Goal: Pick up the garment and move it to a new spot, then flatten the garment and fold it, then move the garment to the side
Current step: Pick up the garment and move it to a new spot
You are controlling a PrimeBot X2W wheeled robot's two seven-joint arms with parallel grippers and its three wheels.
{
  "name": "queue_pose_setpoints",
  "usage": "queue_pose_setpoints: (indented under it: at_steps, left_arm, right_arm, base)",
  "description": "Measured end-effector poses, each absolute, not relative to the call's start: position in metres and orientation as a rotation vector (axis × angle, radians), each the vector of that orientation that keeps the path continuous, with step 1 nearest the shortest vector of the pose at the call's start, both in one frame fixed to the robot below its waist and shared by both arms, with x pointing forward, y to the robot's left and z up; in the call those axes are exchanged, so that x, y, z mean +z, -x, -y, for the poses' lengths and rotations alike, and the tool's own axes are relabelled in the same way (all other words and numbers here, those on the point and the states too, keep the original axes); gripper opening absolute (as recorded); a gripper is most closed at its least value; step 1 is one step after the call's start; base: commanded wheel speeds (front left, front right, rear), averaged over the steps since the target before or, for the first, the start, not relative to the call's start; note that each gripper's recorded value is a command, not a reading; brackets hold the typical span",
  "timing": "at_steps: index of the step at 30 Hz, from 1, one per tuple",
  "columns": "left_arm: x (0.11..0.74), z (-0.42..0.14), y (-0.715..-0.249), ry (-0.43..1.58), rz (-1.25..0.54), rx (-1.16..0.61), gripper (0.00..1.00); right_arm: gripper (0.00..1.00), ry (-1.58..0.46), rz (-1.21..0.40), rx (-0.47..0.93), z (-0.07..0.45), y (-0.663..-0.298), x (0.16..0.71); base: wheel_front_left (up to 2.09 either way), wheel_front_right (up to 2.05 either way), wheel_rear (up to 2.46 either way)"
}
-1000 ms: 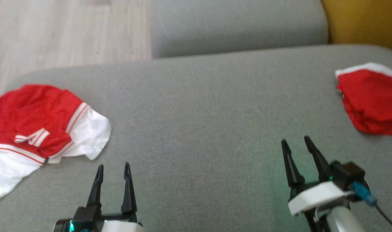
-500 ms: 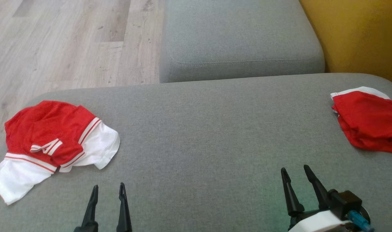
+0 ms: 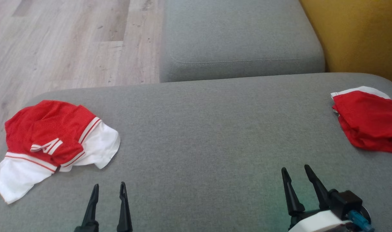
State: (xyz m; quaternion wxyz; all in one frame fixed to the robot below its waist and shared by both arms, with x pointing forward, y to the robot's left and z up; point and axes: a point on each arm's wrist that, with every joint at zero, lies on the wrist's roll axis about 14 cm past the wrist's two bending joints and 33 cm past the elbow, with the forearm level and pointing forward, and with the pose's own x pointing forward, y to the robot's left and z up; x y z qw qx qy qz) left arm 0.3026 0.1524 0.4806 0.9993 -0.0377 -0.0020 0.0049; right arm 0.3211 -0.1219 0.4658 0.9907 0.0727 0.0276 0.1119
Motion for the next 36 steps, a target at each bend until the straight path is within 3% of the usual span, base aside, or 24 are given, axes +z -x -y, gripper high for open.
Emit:
queue_pose_setpoints:
  at_steps: [10,27,32,36]
  left_arm:
    - [0.483,-0.179,-0.289,0.078,0.02,0.102,1.0]
    - [0.491,-0.272,-0.233,0.058,0.051,0.468,1.0]
    - [0.528,-0.301,-0.252,-0.005,0.147,0.522,1.0]
    - [0.572,-0.311,-0.299,-0.055,0.256,0.477,1.0]
  right_arm:
    - [1.0,-0.138,-0.067,0.306,0.097,-0.333,0.466]
    - [1.0,-0.112,-0.137,0.58,0.008,-0.356,0.452]
    - [1.0,-0.094,-0.18,0.6,0.005,-0.363,0.435]
    - [1.0,-0.037,-0.166,0.613,0.016,-0.392,0.429]
  base:
    - [0.0,0.0,0.0]
    - [0.0,0.0,0.0]
    - [0.0,0.0,0.0]
    - [0.0,0.0,0.0]
